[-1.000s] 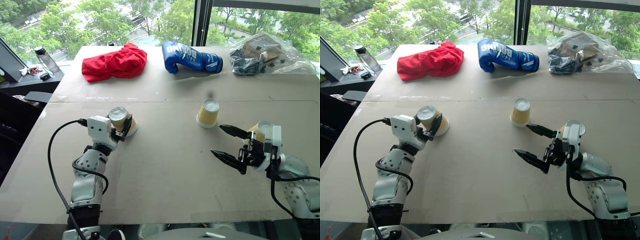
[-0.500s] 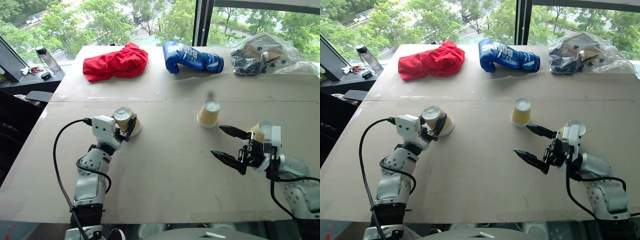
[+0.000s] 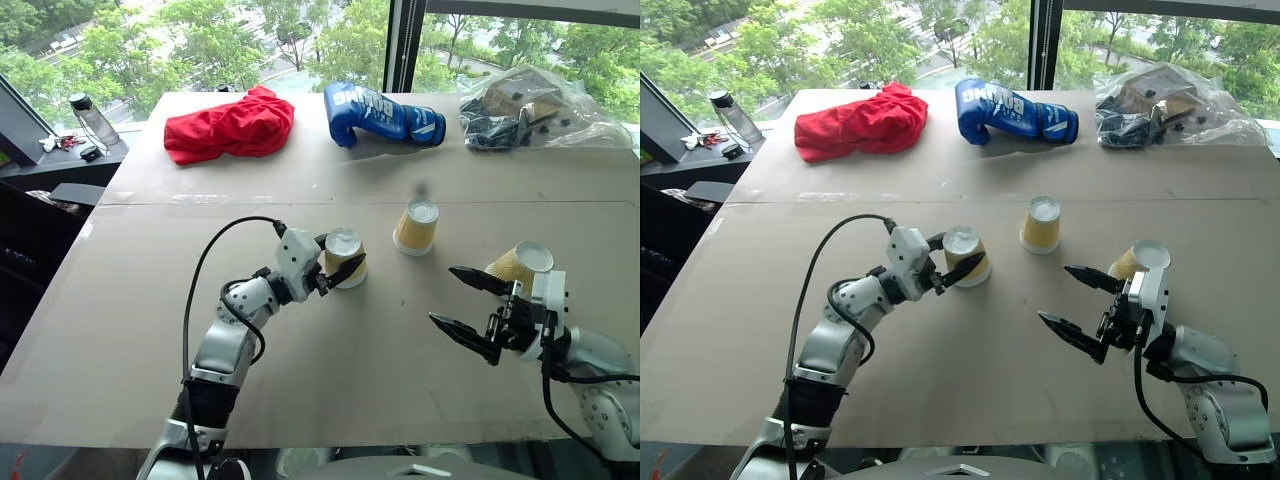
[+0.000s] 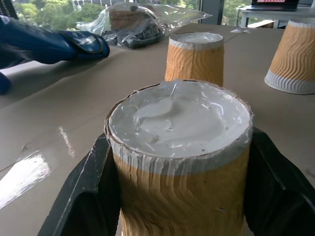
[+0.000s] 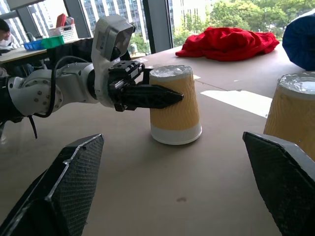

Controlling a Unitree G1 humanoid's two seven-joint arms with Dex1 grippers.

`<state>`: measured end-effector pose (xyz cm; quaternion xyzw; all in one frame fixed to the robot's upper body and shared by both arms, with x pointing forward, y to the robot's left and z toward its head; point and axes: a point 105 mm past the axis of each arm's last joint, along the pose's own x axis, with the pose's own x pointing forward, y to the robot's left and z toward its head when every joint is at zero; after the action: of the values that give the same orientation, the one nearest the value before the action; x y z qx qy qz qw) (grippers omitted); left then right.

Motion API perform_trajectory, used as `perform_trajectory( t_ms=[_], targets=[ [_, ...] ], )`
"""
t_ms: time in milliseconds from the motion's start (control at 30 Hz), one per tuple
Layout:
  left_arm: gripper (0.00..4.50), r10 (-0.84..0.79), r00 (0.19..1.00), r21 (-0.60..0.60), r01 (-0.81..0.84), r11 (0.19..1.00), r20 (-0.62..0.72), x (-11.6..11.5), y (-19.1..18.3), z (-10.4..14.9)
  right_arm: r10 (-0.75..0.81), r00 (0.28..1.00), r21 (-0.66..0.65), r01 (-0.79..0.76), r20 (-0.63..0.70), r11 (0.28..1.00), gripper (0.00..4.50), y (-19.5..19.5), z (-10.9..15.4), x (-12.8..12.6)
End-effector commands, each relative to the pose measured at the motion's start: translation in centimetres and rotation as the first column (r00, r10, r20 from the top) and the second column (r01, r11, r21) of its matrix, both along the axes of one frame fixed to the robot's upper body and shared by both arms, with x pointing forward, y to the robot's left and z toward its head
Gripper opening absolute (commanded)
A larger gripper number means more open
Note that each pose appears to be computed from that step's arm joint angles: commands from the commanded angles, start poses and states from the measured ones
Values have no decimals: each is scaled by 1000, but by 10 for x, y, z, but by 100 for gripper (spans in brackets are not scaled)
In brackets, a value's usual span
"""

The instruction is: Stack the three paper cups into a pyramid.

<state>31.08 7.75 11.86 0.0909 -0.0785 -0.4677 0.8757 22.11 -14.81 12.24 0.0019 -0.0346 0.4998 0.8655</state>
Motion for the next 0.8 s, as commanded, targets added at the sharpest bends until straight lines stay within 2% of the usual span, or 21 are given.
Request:
perform_trajectory(
  t_ms=[33, 167, 433, 567, 600, 733, 800],
  targets=[
    [277, -96, 995, -6, 96, 995, 5, -5, -16, 5, -17, 997, -2, 17, 77, 1000, 450, -4, 17, -5],
    [277, -176, 984, 4, 176, 984, -13, -16, -22, 0, -33, 997, -18, 34, 77, 999, 450, -8, 17, -8],
    [277, -217, 976, -16, 216, 976, -13, -15, -25, 2, -45, 996, -11, 46, 80, 999, 450, -5, 19, -10],
    [425, -234, 972, -19, 234, 972, 1, -16, -25, 7, -47, 995, -4, 48, 86, 999, 450, -3, 20, -8],
    [447, -233, 972, -22, 233, 972, 11, -15, -24, 10, -46, 995, -1, 46, 87, 999, 450, -2, 21, -7],
    [447, -269, 962, -61, 271, 961, 39, -23, -19, 28, -84, 994, 24, 83, 66, 996, 450, 1, 22, 3],
    [447, -270, 960, -77, 275, 958, 69, -28, -12, 47, -176, 982, -5, 177, 74, 984, 450, 0, 18, 18]
  ],
)
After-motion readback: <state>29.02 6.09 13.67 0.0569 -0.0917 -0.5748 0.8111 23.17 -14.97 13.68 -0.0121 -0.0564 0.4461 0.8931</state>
